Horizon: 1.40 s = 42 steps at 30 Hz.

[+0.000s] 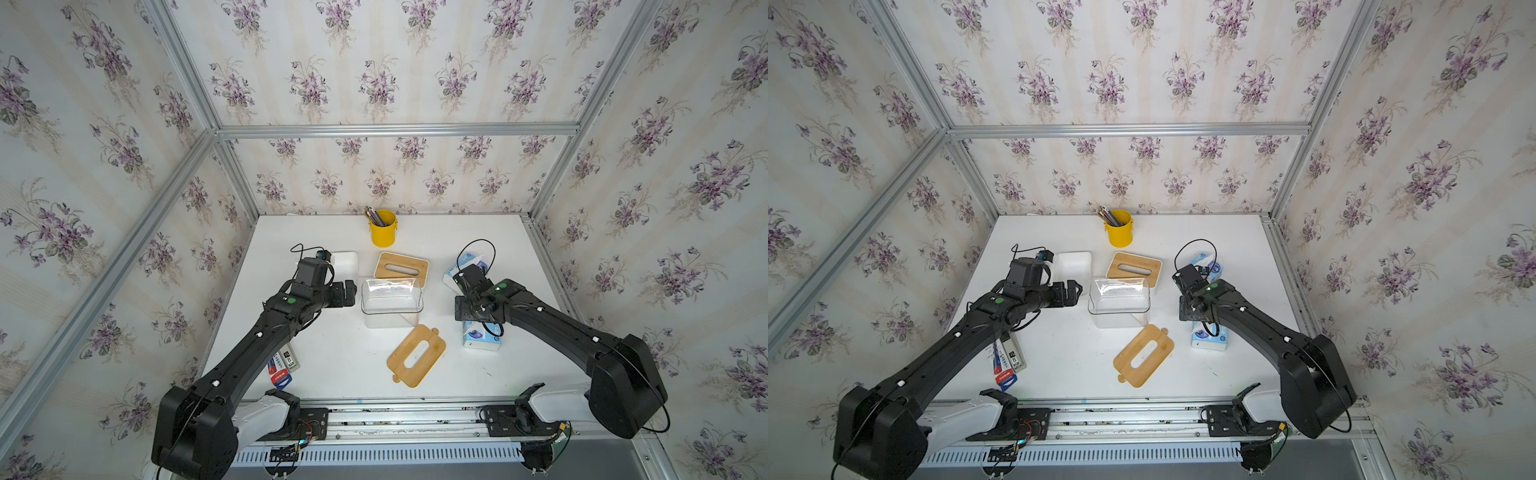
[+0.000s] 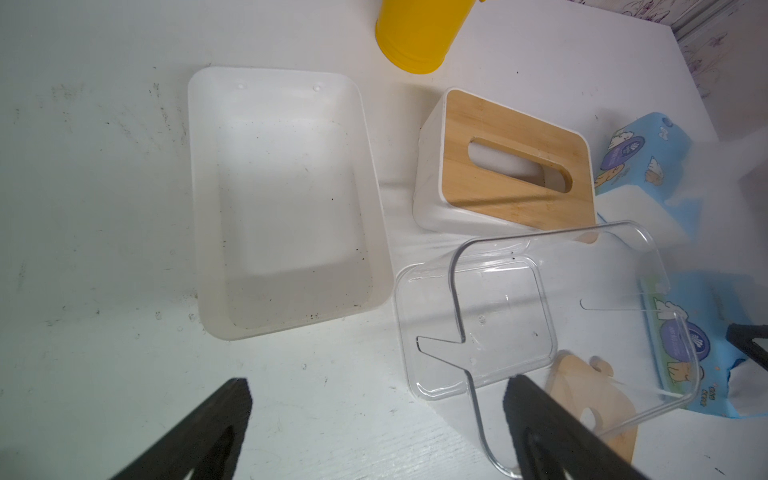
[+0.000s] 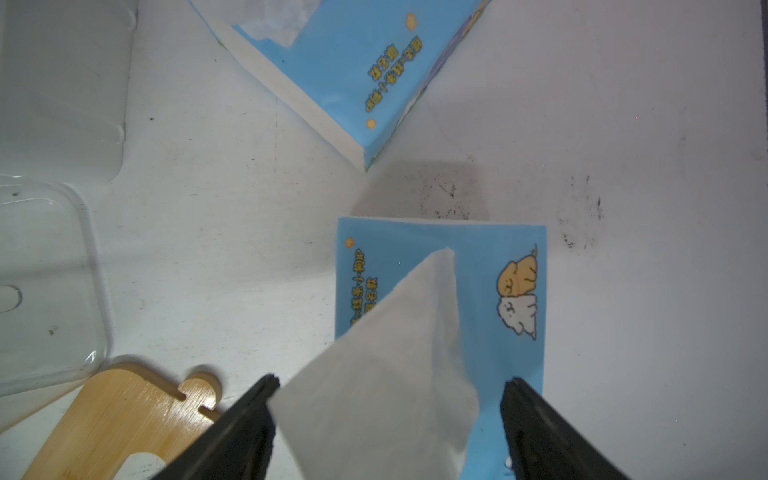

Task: Put the tissue paper into the tissue box
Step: Pick up the paper towel from the center of the board.

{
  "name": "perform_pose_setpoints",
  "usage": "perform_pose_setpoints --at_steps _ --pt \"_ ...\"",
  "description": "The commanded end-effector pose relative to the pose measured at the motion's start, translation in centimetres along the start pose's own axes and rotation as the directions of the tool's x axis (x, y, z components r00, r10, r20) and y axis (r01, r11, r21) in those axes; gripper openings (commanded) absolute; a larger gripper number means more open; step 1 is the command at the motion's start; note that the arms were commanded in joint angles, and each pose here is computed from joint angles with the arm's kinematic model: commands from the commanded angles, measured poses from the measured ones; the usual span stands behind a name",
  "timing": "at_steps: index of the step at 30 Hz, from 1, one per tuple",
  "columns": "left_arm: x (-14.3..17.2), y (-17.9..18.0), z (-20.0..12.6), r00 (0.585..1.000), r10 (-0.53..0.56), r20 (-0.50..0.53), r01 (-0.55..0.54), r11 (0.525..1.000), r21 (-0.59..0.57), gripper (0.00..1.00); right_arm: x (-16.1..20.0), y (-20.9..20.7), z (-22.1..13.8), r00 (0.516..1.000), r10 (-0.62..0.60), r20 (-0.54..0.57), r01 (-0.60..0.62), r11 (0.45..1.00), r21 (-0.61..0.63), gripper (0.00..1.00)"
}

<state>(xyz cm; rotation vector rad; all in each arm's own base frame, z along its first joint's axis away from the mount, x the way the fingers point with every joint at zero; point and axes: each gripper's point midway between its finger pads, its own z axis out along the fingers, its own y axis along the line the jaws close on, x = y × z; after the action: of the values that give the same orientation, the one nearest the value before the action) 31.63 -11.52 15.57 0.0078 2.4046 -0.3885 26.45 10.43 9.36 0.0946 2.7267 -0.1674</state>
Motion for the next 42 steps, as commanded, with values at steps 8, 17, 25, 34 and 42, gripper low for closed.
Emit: perform_pose_setpoints --at_steps 8,17,25,34,42 --pt "-0.3 -0.2 0.3 1.0 0.014 0.01 -0.014 1.0 0.002 0.99 -1.4 3.2 -2.9 0.979 -0.183 0.087 0.165 0.97 0.18 0.85" --pt "-0.1 -0.1 0.3 1.0 0.013 0.004 -0.013 1.0 0.0 0.99 0.9 4.0 0.6 0.971 -0.239 -0.001 0.236 0.955 0.178 0.73" --pt "0.2 0.0 0.6 1.0 0.015 -0.006 -0.015 1.0 -0.004 0.99 0.9 4.0 1.1 0.958 -0.285 -0.029 0.284 0.936 0.209 0.69" --pt "0.2 0.2 0.5 1.0 0.015 -0.006 -0.015 1.0 -0.012 0.99 2.2 7.6 -1.2 0.941 -0.337 -0.026 0.337 0.937 0.092 0.64" --pt "0.1 -0.1 0.7 1.0 0.015 -0.01 -0.015 1.0 -0.004 0.99 2.2 4.3 0.8 0.938 -0.34 -0.067 0.347 0.915 0.205 0.59"
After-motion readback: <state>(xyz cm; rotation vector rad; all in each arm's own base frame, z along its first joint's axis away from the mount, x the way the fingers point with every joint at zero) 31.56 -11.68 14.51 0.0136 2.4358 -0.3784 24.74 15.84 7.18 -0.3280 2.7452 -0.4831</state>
